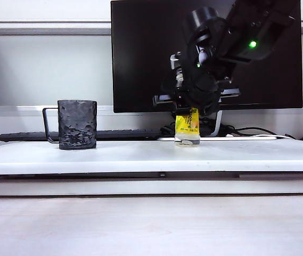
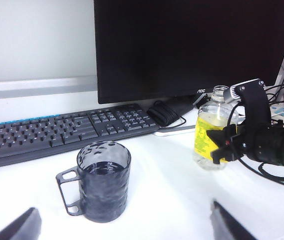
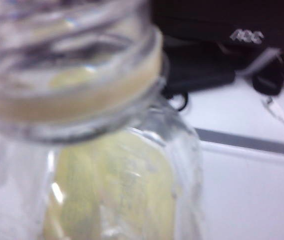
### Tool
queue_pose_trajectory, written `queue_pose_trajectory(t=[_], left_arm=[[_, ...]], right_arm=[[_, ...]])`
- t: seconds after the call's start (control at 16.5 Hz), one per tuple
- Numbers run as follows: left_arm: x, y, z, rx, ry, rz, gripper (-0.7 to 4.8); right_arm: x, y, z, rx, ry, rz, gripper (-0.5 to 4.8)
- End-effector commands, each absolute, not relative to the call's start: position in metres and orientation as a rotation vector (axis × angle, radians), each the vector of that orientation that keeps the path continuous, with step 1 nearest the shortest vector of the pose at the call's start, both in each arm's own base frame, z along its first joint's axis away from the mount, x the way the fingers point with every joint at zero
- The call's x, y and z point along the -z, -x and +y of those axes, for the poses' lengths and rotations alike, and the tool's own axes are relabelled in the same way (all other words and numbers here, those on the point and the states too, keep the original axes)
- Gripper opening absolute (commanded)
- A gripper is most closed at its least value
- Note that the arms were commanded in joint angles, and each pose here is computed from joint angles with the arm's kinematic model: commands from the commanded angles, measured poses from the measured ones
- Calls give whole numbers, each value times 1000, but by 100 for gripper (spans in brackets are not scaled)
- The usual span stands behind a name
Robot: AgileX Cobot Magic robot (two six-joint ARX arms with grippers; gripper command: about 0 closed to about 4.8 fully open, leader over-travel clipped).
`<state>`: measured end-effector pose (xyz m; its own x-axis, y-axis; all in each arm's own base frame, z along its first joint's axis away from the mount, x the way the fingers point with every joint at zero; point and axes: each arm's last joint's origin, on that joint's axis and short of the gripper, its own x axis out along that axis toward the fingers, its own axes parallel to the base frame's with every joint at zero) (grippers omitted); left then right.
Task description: Carefully pick up the bottle and pour some water from the bottle into the cup.
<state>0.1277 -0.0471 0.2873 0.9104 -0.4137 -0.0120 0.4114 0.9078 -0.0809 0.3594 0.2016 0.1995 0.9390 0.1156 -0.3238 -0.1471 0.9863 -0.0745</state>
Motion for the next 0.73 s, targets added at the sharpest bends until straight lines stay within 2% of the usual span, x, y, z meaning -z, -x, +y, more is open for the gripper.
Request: queue_pose_trajectory(t=[0.06, 0.73], left_arm=[[-288, -128, -47, 424, 73, 23, 479], [-283, -127, -47, 425, 67, 77, 479]], right_arm=[[-170, -349, 198, -189, 255, 467, 72], [-159, -343, 194, -209, 360, 500, 72]])
